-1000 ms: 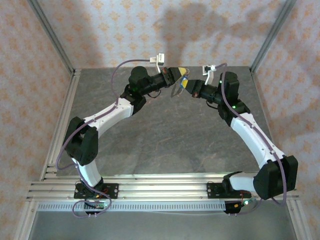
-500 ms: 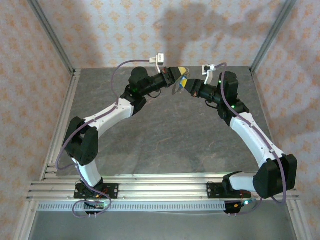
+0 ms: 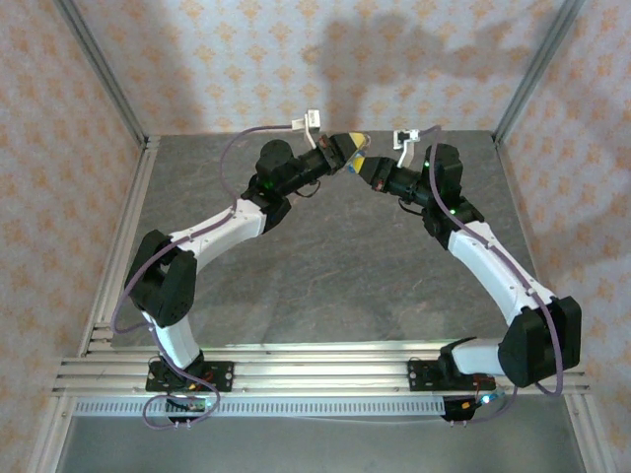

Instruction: Put the keys on the keyring

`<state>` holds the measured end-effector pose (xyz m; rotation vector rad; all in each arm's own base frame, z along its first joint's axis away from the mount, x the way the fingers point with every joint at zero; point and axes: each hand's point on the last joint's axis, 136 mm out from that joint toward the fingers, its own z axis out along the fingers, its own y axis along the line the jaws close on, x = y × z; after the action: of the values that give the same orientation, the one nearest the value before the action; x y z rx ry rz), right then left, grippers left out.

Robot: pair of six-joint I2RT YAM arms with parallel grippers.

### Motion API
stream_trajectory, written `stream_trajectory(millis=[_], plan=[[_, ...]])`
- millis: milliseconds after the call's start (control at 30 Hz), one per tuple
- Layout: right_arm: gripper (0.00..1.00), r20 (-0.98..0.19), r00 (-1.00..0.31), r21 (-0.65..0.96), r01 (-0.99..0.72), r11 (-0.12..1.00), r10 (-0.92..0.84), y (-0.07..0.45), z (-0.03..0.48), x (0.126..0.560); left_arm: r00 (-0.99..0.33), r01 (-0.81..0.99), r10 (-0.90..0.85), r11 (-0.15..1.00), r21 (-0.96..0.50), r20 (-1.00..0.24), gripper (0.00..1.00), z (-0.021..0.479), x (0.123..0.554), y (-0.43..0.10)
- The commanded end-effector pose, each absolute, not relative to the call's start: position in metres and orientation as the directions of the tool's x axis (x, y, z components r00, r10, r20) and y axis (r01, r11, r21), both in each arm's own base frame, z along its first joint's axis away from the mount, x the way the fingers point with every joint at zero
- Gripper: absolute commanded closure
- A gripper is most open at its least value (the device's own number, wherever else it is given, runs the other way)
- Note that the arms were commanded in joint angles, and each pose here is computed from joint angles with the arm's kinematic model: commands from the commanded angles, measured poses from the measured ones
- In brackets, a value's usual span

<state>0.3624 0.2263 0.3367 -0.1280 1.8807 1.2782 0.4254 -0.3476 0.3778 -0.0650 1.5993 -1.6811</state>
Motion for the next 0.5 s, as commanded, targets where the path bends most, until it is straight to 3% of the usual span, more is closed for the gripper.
stream_trajectory(millis=[0, 467], plan=[[1.00, -0.700, -0.647, 0.703, -0.549, 0.452, 0.302, 0.239, 0.340, 0.350, -0.666, 0.587, -0.555, 0.022, -0.809, -0.498, 1.00, 0.417, 0.396, -0.354], [1.00, -0.682, -0.637, 0.724, -0.519, 0.453, 0.359, 0.224, 0.345, 0.353, -0.658, 0.596, -0.553, 0.034, -0.802, -0.512, 1.00, 0.414, 0.397, -0.355]])
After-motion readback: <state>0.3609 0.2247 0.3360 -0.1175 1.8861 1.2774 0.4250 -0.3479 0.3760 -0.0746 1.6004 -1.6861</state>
